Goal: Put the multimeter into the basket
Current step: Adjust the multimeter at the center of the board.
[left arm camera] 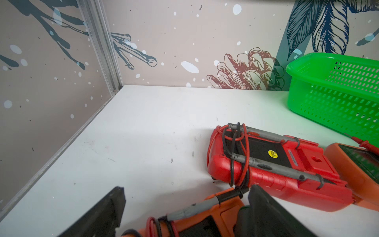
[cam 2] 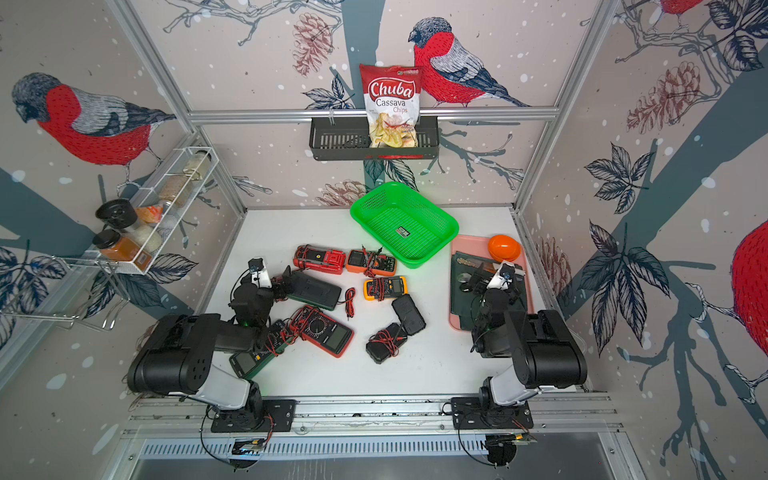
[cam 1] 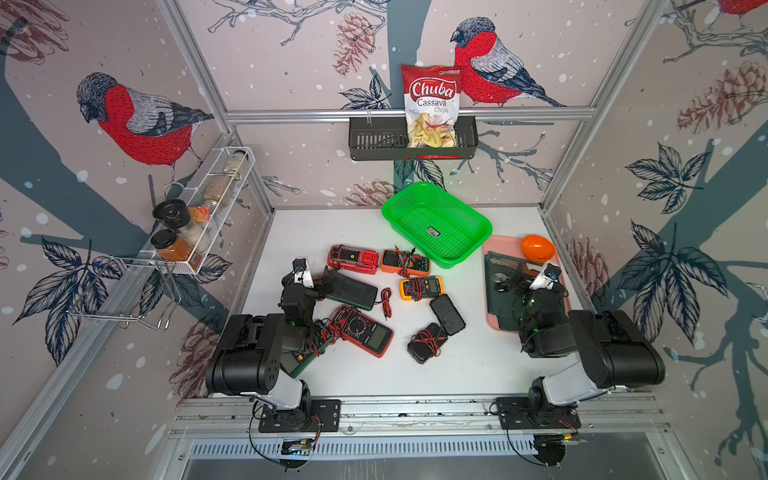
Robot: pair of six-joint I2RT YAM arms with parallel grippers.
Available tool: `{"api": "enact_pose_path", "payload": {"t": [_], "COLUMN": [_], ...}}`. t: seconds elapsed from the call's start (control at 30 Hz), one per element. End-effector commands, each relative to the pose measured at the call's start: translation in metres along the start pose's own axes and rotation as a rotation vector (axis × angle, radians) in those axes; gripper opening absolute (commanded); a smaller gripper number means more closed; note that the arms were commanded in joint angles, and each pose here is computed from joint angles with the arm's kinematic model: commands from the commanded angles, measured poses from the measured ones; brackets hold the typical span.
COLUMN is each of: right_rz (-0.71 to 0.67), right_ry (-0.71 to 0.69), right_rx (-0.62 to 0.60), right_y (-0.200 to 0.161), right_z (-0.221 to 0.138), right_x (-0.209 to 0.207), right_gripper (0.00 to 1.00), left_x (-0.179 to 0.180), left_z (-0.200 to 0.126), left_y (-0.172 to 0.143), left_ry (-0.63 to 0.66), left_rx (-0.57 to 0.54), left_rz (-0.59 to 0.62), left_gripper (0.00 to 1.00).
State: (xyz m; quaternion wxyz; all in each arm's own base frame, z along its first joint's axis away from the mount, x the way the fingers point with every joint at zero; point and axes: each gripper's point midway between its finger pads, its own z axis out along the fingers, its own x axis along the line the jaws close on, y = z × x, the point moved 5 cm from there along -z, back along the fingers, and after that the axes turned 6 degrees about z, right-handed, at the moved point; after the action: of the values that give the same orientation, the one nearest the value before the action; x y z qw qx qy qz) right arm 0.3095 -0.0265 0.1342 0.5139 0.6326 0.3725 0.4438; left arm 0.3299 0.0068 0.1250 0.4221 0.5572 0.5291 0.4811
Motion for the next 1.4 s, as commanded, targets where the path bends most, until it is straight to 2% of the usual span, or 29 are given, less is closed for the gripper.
{"api": "enact_pose_path", "payload": {"t": [0.0, 0.63, 0.93, 1.17, 1.27, 1.37], "right_rz": [0.007, 0.018, 0.066, 0.044, -0.015, -0.085], "right_ry": [-0.006, 0.004, -0.040, 0.012, 0.071, 0.116], "right_rx": [-0.018, -0.029, -0.095, 0.086, 0.150, 0.228], "right_y": [0.003, 0.010, 0.049, 0.067, 0.068, 0.063], "right_z": [0.000, -0.005, -0.022, -0.031, -0.045, -0.059], "right_x": [0.000, -0.001, -0.003, 0.025, 0.053, 0.086], "right_gripper": [1.00, 1.00, 1.00, 1.00, 1.00, 1.00], "left_x": [0.001, 0.003, 0.014, 0.023, 0.027, 0.022], "left_z": [0.000, -0.001, -0.025, -0.045, -0.049, -0.051], "left_y": [0.006, 0.010, 0.042, 0.061, 0.062, 0.061], "left_ry": [0.007, 0.011, 0.079, 0.137, 0.161, 0.131], "left_rx": [-0.027, -0.042, -0.072, -0.072, -0.035, -0.002], "left_rz": [0.006, -0.002, -0.029, -0.126, -0.211, -0.265], "left_gripper": [0.97, 0.97, 0.97, 0.97, 0.97, 0.97]}}
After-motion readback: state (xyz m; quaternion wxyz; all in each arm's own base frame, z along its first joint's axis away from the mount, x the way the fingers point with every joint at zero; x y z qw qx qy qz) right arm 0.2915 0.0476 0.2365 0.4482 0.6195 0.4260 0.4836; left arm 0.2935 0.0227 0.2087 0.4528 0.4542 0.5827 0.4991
